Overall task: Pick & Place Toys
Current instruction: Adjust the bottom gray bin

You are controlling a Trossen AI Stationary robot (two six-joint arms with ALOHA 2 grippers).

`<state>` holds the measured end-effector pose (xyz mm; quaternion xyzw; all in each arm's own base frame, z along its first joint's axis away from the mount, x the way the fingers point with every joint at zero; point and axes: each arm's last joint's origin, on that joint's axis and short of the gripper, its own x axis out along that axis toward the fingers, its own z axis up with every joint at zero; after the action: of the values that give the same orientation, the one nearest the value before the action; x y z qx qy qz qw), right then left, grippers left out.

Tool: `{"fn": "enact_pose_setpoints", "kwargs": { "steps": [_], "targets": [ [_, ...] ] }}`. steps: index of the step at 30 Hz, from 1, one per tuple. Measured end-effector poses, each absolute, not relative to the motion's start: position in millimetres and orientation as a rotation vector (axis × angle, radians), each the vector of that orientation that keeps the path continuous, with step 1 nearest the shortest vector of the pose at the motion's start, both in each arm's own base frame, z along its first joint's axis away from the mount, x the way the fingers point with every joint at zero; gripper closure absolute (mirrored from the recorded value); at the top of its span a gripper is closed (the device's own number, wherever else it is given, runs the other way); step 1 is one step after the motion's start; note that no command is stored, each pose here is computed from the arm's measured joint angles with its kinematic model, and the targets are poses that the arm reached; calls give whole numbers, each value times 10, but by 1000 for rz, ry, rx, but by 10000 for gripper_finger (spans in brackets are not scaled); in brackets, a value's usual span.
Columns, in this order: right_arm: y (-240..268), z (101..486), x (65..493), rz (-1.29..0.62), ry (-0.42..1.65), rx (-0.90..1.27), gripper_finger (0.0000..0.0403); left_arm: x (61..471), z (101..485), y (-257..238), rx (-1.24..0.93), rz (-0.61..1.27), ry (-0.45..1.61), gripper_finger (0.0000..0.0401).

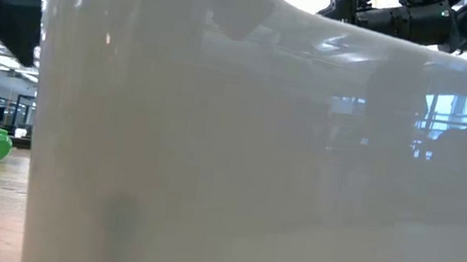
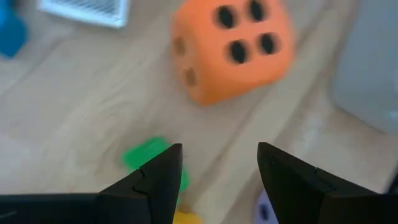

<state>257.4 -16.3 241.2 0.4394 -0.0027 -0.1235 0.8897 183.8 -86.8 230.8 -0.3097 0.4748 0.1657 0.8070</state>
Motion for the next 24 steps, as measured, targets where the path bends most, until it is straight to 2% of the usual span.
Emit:
{"fn": "enact_pose_setpoints", "kwargs": {
  "steps": [4,10,12,14,16,18,24],
  "targets": [
    [-165,2412,2573,-258,-5,908,232,1950,2348,-788,-728,346,943,187],
    [-163,2414,2574,-251,-2,889,232,2055,2361,-543,-888,469,878,187],
    [-141,2440,2581,-160,13,864,232,2069,2361,-497,-899,465,885,187],
    [-74,2491,2586,27,39,817,232,2079,2363,-475,-883,445,891,187],
    [46,2539,2595,184,87,805,232,2084,2364,-460,-861,438,891,187],
    [184,2562,2602,254,129,794,232,2088,2365,-441,-842,440,886,187],
    [586,2526,2611,250,458,628,232,2105,2367,-360,-827,460,873,187]
  ]
}}
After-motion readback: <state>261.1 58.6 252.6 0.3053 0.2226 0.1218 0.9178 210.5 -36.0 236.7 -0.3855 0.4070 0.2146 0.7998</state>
